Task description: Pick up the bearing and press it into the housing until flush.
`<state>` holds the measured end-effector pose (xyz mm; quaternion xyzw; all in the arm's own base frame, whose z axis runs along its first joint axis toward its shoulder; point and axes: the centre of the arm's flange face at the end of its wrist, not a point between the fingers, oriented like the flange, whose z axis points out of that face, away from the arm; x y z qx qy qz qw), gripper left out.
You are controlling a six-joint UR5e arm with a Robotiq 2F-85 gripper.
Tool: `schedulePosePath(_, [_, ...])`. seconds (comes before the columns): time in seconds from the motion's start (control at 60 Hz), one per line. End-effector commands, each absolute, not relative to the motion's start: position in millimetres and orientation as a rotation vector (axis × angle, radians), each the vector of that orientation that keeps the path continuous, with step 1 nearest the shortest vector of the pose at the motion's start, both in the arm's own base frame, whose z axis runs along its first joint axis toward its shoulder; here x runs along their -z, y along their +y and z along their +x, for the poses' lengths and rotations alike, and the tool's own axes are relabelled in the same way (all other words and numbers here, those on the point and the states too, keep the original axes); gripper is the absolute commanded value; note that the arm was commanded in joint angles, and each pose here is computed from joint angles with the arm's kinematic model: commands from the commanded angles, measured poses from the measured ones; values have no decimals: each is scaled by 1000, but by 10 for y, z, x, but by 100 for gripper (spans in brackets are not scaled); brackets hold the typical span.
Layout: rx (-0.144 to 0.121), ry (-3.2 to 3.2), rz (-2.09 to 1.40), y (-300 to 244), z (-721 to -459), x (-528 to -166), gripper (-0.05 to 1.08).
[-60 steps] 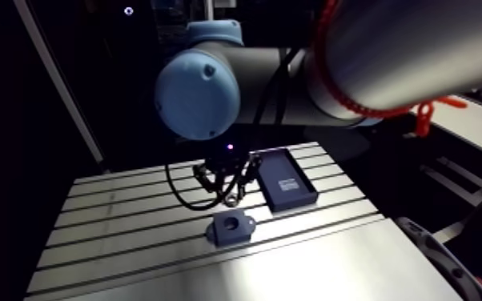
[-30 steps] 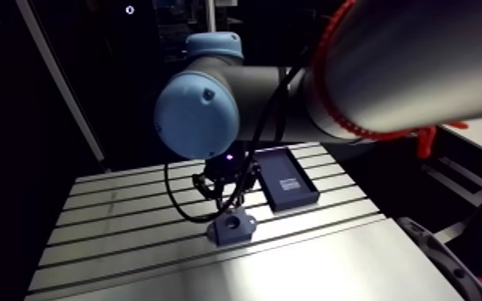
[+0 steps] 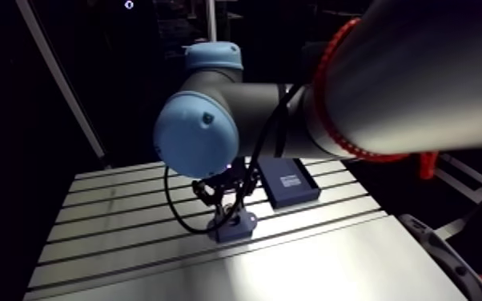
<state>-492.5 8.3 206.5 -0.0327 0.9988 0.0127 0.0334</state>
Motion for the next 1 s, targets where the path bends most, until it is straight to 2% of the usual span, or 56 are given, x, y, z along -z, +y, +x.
schedulePosePath(0.017, [-44,3076,-104,82,-4925,-2034,72])
schedulePosePath(1.0, [-37,3063,-100,110,-4943,-1879,72])
